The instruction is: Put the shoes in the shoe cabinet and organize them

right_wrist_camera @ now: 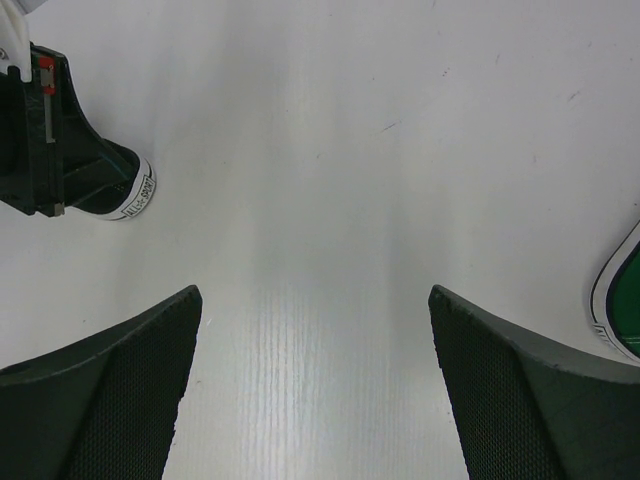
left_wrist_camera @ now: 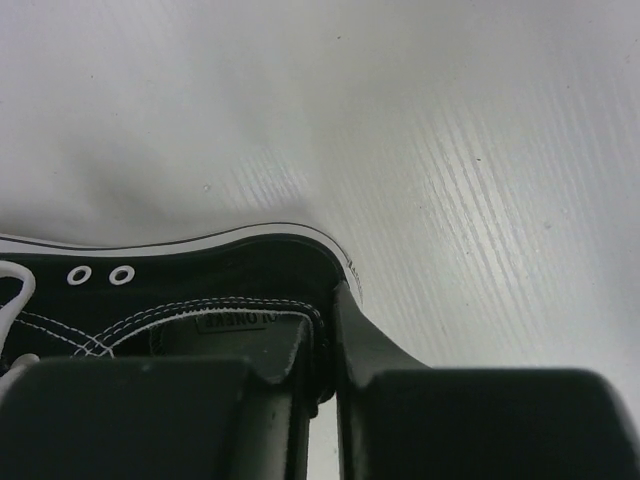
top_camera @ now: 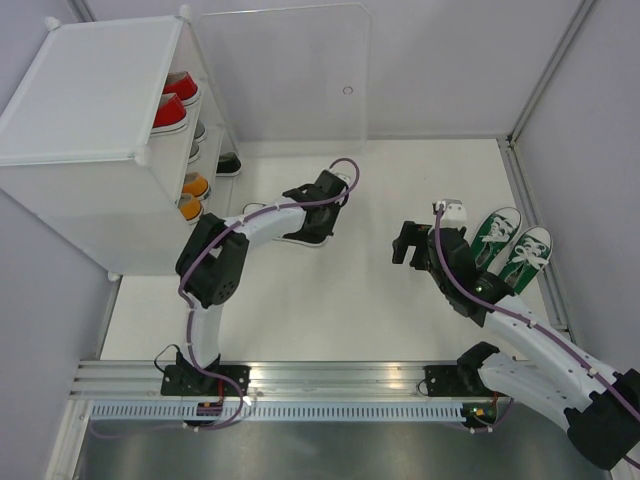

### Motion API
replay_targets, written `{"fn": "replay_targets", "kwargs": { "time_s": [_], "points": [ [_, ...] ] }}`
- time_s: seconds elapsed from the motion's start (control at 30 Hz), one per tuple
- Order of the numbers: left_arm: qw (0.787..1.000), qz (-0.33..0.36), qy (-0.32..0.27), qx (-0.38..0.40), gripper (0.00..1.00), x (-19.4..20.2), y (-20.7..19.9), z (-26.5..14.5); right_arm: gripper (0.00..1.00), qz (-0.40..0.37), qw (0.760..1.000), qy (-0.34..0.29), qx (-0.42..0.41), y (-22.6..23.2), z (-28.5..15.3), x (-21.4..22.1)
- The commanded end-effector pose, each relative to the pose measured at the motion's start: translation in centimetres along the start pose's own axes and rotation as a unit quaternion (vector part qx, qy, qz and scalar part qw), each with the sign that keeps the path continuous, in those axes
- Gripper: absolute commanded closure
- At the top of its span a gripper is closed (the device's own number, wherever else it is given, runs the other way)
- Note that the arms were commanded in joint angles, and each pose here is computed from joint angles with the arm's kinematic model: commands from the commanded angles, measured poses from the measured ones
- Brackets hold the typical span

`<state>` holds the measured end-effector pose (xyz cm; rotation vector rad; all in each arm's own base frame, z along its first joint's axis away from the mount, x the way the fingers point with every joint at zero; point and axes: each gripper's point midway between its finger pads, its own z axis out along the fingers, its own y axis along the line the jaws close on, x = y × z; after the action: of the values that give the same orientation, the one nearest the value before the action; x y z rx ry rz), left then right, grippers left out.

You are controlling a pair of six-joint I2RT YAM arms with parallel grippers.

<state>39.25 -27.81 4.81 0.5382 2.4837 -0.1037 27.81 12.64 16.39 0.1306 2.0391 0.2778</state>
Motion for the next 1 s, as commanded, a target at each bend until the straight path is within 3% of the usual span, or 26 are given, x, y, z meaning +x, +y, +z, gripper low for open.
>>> {"fn": "replay_targets", "kwargs": {
  "time_s": [0.0,0.07,0.43,0.8,0.97],
  "points": [
    [0.998,0.031,-0.022,-0.043,0.91,-2.3,3.9,-0.3,0.02,0.000,1.000,-0.019,0.001,0.2,0.1,-0.7],
    [0.998,0.035,-0.034,-0.037,0.97,-3.5,5.4,-0.9,0.02,-0.002,1.000,-0.020,0.000,0.3,0.0,-0.7],
    [0.996,0.030,-0.075,-0.030,0.98,-7.4,13.2,-3.7,0.02,-0.010,1.000,-0.027,0.001,0.4,-0.4,-0.7],
    [0.995,0.015,-0.063,-0.080,0.98,-8.5,22.4,-1.5,0.02,-0.016,1.000,-0.025,0.004,0.5,-0.4,-0.4],
    [0.995,-0.010,-0.048,-0.090,0.98,-8.2,24.3,-1.0,0.02,-0.020,1.000,-0.020,0.006,0.6,-0.2,-0.1]
  ]
}}
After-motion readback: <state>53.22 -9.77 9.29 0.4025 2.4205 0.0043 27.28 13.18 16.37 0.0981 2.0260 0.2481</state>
